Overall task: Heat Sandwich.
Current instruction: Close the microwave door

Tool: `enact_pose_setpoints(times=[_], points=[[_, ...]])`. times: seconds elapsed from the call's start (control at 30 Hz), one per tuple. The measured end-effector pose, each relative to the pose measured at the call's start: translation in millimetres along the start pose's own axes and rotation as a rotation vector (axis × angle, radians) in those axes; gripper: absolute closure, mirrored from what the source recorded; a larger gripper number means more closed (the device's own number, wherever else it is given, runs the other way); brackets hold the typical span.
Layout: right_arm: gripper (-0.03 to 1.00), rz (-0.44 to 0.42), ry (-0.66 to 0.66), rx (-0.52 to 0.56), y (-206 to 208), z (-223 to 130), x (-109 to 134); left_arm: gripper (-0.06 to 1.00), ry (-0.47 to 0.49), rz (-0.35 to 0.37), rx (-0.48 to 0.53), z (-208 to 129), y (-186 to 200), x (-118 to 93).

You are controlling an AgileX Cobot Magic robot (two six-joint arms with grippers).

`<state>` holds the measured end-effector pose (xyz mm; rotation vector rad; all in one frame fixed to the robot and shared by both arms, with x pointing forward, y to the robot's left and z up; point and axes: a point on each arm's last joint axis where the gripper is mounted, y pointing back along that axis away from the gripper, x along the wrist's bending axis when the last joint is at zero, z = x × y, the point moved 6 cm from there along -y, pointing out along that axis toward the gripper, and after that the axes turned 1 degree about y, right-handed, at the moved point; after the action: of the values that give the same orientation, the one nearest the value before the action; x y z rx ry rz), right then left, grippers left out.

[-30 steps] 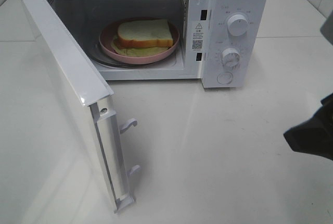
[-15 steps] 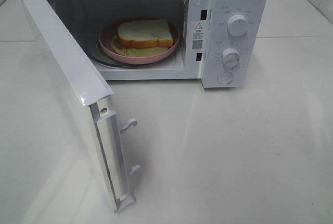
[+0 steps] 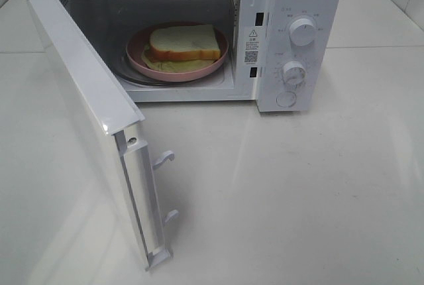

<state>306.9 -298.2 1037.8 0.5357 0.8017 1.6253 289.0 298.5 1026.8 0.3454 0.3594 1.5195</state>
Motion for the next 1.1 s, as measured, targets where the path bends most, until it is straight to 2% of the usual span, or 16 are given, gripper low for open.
enact_pose_setpoints(times=[0.23,0.43,0.77,0.83,1.1], points=[[0.2,-0.088,-0.102,-0.096,15.9,-10.3,-10.0,-0.05,0.0,0.0,0.0,0.0,0.0,0.0],[0.2,-0.132,-0.121,-0.171,25.3,-15.8,-12.4,-0.05,0.0,0.0,0.0,0.0,0.0,0.0],[0.2,-0.148,-0.142,-0.232,6.0,-37.3,-8.6,-0.05,0.0,0.0,0.0,0.0,0.0,0.0],[0.2,-0.148,-0.14,-0.287,4.3,-36.2,-8.1,-0.05,0.0,0.0,0.0,0.0,0.0,0.0],[0.2,-0.147,-0.133,-0.297,2.7,-34.7,-7.9,-0.05,0.0,0.0,0.0,0.0,0.0,0.0]])
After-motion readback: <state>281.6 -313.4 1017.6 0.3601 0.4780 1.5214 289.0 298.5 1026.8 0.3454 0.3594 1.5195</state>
